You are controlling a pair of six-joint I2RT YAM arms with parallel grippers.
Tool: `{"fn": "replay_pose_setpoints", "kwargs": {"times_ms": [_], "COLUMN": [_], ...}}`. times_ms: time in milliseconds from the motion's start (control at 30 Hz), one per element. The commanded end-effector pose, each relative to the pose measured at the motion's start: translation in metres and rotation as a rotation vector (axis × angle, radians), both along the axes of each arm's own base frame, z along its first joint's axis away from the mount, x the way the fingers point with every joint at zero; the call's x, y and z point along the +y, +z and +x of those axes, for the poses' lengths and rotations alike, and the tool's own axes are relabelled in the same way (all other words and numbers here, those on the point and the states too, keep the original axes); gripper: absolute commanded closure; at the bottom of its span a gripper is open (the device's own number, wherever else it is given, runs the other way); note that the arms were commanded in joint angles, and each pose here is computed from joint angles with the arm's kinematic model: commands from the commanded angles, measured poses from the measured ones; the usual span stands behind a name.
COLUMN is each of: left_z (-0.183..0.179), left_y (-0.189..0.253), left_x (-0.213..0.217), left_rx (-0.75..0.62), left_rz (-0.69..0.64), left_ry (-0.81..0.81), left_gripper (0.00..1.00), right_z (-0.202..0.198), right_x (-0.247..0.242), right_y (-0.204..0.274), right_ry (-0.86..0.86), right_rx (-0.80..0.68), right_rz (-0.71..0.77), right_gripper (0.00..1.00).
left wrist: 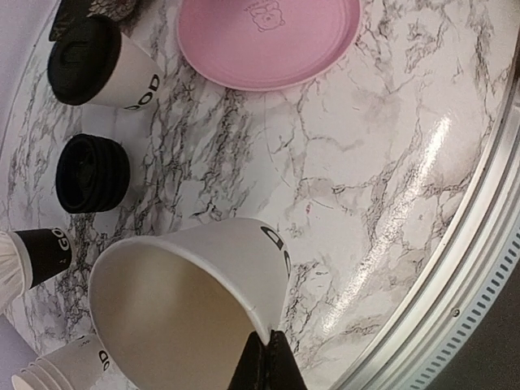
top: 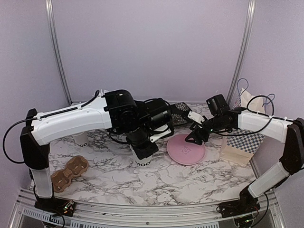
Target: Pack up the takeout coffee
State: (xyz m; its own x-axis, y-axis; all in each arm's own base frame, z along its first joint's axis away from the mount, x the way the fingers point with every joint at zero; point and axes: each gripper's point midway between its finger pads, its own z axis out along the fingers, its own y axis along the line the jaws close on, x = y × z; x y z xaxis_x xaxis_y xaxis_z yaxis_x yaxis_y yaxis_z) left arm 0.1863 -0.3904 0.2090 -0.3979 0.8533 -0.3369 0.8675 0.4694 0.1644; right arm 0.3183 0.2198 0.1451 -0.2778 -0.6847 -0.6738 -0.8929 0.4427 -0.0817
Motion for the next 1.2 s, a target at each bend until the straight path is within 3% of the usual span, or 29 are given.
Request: {"fn": "replay_pose_setpoints", "kwargs": {"times_ms": [0, 567, 900, 1067, 1167], "left_z": [-0.014, -0.013, -0.016, -0.012, 0.02], "left_y": [-0.025, -0.074, -0.072, -0.004, 0.031], "left_x": [-0.021, -0.041, -0.038, -0.047, -0.032], "left_rx": [-0.007, -0.025, -0.012, -0.071, -0.13], "left_rz": [0.055, 0.042, 0.038, -0.125, -0.191], "left_ry": [-0.113, -0.124, -0.141, -0.117, 0.012], "left_gripper": [1.0, 1.0, 0.83, 0.64, 0.48], "right_z": [0.02, 0.017, 0.015, 0.012, 0.012], "right_x": [-0.005, -0.004, -0.003, -0.001, 0.0], "right_y": [0.008, -0.004, -0.005, -0.002, -0.003], "right_ry": [-0.065, -0.04, -0.027, -0.016, -0.014], "right_rx": [-0.06, -0.028, -0.021, -0.016, -0.014], "right_rz": [-0.007, -0.02, -0.02, -0.006, -0.007], "right_gripper": [0.26, 0.27, 0.27, 0.27, 0.27]}}
